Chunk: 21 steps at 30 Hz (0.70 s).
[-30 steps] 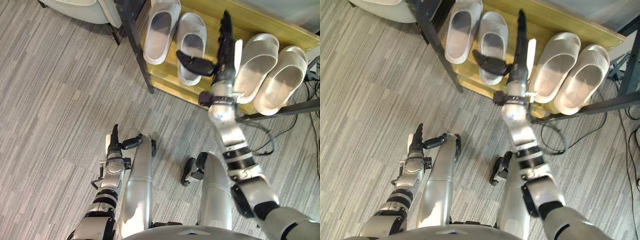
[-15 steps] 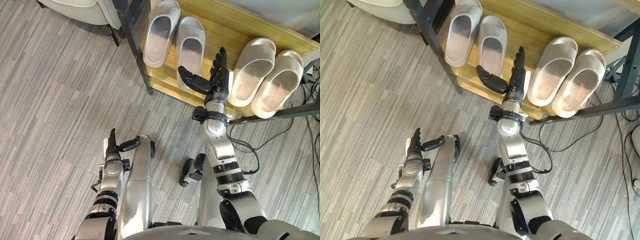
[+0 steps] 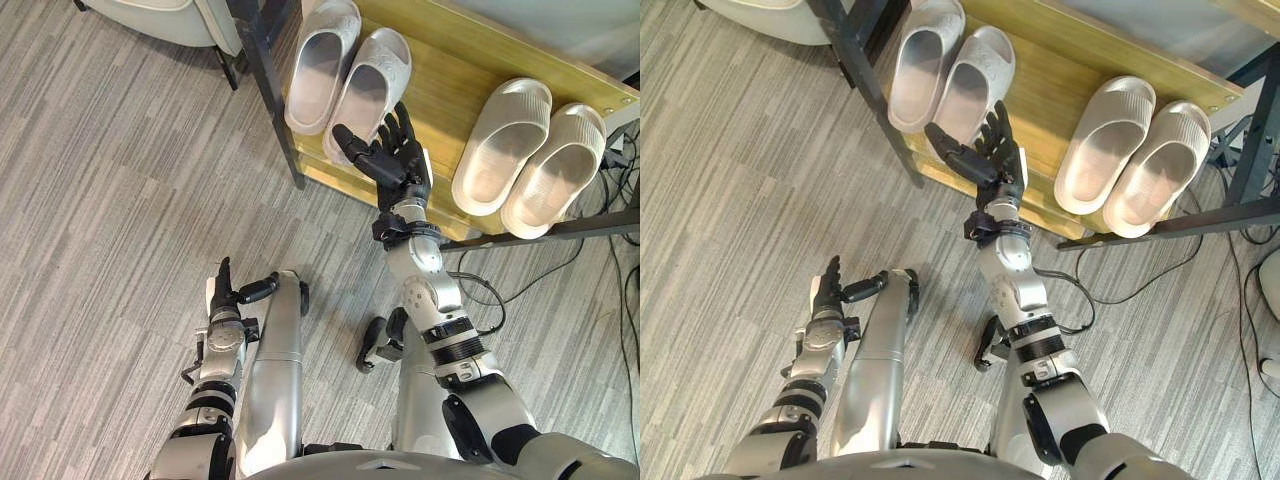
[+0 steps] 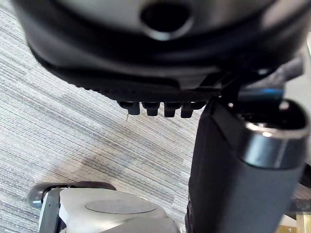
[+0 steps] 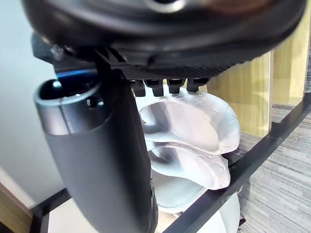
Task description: Organize the slippers on the shoe rack
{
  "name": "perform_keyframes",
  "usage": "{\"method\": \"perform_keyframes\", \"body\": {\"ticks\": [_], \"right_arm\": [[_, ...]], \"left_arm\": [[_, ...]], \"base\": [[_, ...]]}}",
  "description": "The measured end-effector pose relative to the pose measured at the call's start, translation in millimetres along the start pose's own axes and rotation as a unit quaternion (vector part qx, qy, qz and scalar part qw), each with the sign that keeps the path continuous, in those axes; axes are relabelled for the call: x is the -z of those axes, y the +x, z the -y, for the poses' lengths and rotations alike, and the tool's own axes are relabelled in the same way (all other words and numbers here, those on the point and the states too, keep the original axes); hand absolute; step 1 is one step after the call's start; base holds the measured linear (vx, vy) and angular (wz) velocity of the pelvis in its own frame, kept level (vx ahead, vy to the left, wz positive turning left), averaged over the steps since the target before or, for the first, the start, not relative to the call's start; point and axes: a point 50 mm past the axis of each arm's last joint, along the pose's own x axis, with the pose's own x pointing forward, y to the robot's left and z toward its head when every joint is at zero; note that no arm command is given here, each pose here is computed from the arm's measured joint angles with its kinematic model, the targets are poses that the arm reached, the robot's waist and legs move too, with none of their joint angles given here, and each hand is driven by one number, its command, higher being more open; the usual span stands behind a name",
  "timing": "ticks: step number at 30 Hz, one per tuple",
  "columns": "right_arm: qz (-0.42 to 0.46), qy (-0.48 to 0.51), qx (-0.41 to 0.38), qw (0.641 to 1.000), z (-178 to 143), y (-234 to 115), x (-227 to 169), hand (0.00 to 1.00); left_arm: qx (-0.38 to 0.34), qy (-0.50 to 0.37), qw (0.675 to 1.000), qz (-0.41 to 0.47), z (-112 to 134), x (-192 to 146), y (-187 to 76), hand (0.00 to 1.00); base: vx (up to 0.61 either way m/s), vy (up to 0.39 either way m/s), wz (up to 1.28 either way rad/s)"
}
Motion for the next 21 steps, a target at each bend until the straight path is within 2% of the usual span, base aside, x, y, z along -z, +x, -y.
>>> {"method": "perform_keyframes", "body": {"ticks": [13, 21], "right_arm": [[0.018, -0.022, -0.004, 1.000, -0.8, 12.4, -13.2, 1.00], [-0.006, -0.086, 0.006, 0.996, 28.8, -29.8, 12.9, 1.00]], "left_arm": [[0.007, -0.003, 1.000, 0.000, 0.6, 0.3, -0.2, 1.00], [0.021, 0.015, 0.999, -0.031, -3.7, 22.8, -8.8, 1.00]], "base": [[0.00, 0.000, 0.00], [0.02, 0.010, -0.02]]}}
